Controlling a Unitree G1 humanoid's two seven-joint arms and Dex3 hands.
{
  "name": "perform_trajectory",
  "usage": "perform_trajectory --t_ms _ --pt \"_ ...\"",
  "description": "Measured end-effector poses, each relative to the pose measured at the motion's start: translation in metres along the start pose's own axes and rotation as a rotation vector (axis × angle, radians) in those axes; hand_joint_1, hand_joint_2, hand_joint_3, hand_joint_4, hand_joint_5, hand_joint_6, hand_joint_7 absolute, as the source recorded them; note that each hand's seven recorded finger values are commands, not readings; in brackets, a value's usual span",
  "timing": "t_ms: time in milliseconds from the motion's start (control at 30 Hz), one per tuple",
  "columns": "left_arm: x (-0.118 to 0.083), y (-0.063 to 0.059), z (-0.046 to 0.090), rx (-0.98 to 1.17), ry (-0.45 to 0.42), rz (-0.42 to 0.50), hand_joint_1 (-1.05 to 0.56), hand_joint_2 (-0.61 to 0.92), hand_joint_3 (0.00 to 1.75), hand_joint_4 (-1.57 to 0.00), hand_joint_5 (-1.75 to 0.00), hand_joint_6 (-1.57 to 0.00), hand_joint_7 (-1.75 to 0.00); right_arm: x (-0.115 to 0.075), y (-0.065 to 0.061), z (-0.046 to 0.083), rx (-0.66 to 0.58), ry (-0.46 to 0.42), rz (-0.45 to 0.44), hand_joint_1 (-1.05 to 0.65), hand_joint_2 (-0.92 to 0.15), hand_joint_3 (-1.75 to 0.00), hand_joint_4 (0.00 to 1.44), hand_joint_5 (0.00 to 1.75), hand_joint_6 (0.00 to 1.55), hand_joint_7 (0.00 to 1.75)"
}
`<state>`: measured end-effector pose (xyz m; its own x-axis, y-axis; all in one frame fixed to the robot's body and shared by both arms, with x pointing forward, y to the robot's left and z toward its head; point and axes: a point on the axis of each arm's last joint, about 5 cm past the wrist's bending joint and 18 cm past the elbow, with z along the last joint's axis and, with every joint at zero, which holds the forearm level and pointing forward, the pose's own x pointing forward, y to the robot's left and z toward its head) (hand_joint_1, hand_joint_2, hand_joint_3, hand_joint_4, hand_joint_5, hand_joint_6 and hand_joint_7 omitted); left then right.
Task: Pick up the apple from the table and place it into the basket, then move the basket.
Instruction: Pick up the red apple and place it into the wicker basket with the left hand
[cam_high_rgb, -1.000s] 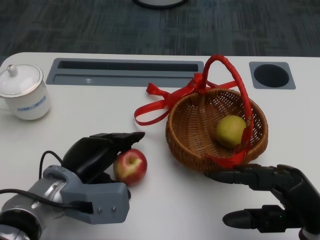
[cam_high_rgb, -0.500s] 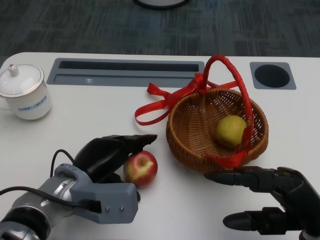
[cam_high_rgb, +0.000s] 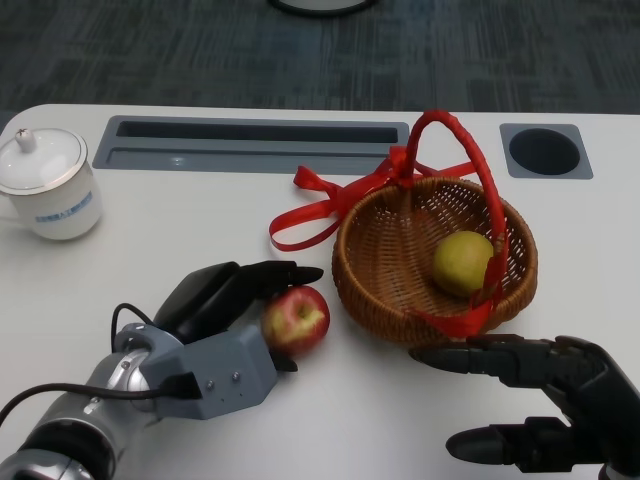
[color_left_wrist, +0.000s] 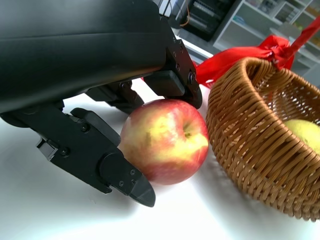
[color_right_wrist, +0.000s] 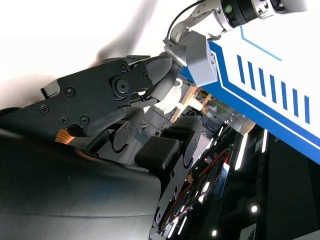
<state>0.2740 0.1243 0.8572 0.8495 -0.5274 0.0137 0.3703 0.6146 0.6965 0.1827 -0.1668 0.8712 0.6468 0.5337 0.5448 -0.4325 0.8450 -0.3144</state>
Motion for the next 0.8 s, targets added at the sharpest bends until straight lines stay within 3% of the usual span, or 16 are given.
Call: perform_trajectory --t_ms 567,800 --pt "-0.013 -0.002 -0.007 -0.108 0.016 0.093 -0.07 0.78 0.0 -1.24 -0.03 -1.13 -0.02 0.0 0.0 0.0 -0.001 -0.001 0.0 -0.33 -0.78 0.0 0.84 0.0 0.78 0.0" --pt "-0.028 -0.001 -0.011 -0.165 -0.03 0.091 -0.08 0.78 0.0 -1.25 -0.03 -1.14 -0.02 0.0 0.0 0.0 -0.003 -0.001 0.0 -0.35 -0.79 0.0 0.84 0.0 0.78 0.0"
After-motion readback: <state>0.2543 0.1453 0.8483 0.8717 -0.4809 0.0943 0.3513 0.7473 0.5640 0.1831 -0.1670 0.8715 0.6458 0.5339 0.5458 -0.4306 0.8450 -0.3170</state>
